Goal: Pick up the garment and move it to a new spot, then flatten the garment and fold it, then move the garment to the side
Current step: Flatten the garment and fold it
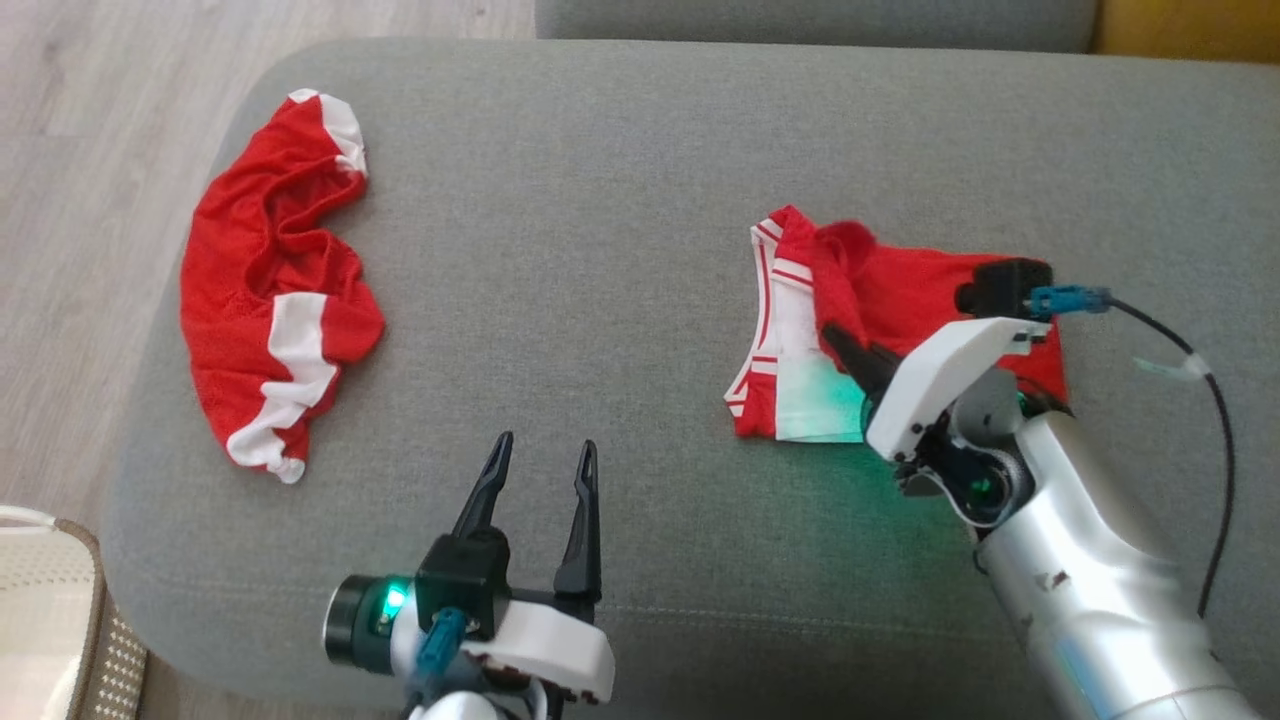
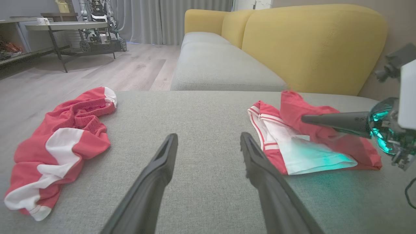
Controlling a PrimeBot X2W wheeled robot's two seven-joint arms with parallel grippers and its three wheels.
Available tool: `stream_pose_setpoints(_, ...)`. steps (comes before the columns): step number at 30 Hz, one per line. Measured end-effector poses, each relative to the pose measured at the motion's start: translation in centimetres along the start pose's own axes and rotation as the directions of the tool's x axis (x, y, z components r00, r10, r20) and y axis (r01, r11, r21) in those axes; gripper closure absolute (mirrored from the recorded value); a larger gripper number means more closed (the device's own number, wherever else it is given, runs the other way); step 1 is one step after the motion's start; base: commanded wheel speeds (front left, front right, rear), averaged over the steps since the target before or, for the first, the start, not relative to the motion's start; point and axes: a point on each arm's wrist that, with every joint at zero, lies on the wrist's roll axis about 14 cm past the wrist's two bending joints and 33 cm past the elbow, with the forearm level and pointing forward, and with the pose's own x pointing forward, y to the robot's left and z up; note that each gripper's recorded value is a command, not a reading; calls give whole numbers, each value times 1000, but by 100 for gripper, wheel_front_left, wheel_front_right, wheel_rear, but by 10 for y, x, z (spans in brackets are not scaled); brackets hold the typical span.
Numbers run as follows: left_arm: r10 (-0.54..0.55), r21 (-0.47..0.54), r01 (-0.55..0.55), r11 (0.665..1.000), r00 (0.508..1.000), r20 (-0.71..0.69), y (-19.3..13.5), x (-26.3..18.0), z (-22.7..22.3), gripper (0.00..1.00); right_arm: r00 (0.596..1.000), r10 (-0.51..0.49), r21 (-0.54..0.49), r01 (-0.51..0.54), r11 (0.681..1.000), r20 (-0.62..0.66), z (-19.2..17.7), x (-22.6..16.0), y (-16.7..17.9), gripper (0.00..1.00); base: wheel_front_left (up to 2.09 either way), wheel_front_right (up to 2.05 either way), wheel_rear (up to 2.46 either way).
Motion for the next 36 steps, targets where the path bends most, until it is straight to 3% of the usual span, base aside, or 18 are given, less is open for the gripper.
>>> stream_pose_setpoints(8, 13, 3, -13, 1000, 1000, 2, 5, -10, 0, 0, 988, -27, 61, 18, 998, 150, 26, -7, -7, 100, 0, 0, 0)
stream_pose_setpoints(22, 49, 5, -49, 999, 998, -24, 13, -19, -7, 0, 991, -1, 57, -7, 998, 135, 33, 38, 19, 100, 0, 0, 0)
stream_pose_setpoints(23, 55, 6, -55, 998, 998, -28, 15, -19, -9, 0, 993, 4, 56, -11, 998, 114, 28, 41, 22, 95, 0, 0, 0)
stream_pose_setpoints(24, 60, 6, -59, 998, 998, -32, 16, -19, -10, 0, 995, 7, 57, -13, 998, 96, 22, 43, 23, 75, 0, 0, 0)
stream_pose_setpoints(25, 62, 7, -62, 998, 997, -34, 17, -19, -10, 0, 997, 6, 58, -11, 998, 78, 16, 44, 22, 65, 0, 0, 0)
stream_pose_setpoints(27, 62, 7, -61, 998, 997, -36, 17, -19, -11, 0, 999, 3, 62, -6, 998, 53, 7, 44, 21, 59, 0, 0, 0)
stream_pose_setpoints(28, 59, 7, -59, 998, 998, -36, 16, -19, -11, 0, 999, 2, 60, -5, 998, 48, 5, 43, 21, 40, 0, 0, 0)
stream_pose_setpoints(29, 56, 7, -55, 998, 998, -35, 15, -19, -11, 0, 999, 4, 56, -6, 998, 41, 3, 42, 21, 7, 0, 0, 0)
stream_pose_setpoints(30, 51, 7, -51, 999, 998, -35, 14, -18, -11, 0, 999, 7, 56, -9, 998, 42, 2, 41, 22, 0, 0, 0, 0)
stream_pose_setpoints(36, 31, 7, -31, 1000, 999, -29, 7, -15, -9, 0, 981, 44, 29, -50, 998, 189, 31, 32, 33, 0, 0, 0, 0)
